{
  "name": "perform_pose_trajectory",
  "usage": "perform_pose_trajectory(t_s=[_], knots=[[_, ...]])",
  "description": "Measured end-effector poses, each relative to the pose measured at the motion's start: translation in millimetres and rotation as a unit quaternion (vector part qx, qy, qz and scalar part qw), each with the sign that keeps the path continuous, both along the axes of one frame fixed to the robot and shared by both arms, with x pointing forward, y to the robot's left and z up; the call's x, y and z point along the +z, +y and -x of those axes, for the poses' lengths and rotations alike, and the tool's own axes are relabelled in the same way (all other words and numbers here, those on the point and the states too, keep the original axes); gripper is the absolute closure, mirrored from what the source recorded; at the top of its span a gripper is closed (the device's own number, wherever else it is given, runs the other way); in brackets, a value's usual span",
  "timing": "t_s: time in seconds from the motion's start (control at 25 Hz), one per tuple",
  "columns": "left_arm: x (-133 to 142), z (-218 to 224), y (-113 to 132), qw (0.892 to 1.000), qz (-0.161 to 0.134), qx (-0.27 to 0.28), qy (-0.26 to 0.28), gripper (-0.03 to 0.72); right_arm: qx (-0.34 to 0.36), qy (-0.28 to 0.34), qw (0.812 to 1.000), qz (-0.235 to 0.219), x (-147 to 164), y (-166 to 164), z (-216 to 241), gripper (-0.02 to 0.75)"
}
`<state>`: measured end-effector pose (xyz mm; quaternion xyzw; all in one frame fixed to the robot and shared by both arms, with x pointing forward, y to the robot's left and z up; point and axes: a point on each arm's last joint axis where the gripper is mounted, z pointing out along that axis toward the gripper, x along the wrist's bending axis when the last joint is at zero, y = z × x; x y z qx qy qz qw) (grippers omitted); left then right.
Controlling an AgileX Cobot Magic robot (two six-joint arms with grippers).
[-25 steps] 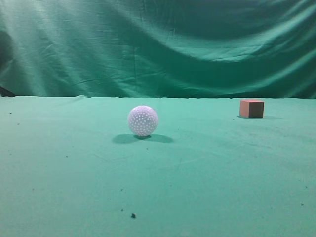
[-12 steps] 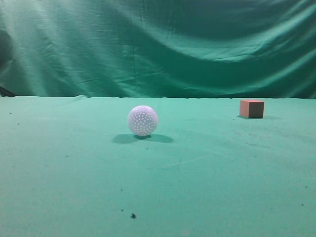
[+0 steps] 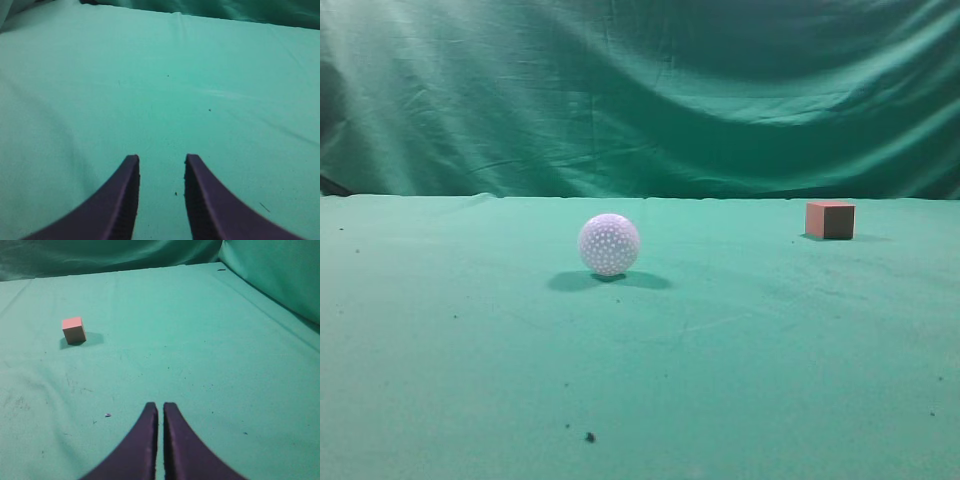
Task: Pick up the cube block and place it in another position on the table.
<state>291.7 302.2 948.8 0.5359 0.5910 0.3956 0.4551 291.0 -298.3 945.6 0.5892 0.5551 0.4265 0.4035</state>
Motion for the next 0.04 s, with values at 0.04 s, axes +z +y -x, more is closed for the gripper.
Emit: perform_pose_trajectory(t_s=[0.04], knots=[[0.0,0.0,0.0,1.0,0.0,0.0,0.0,0.426,0.0,0.0,1.0,0.0,0.0,0.0,0.0,0.738]])
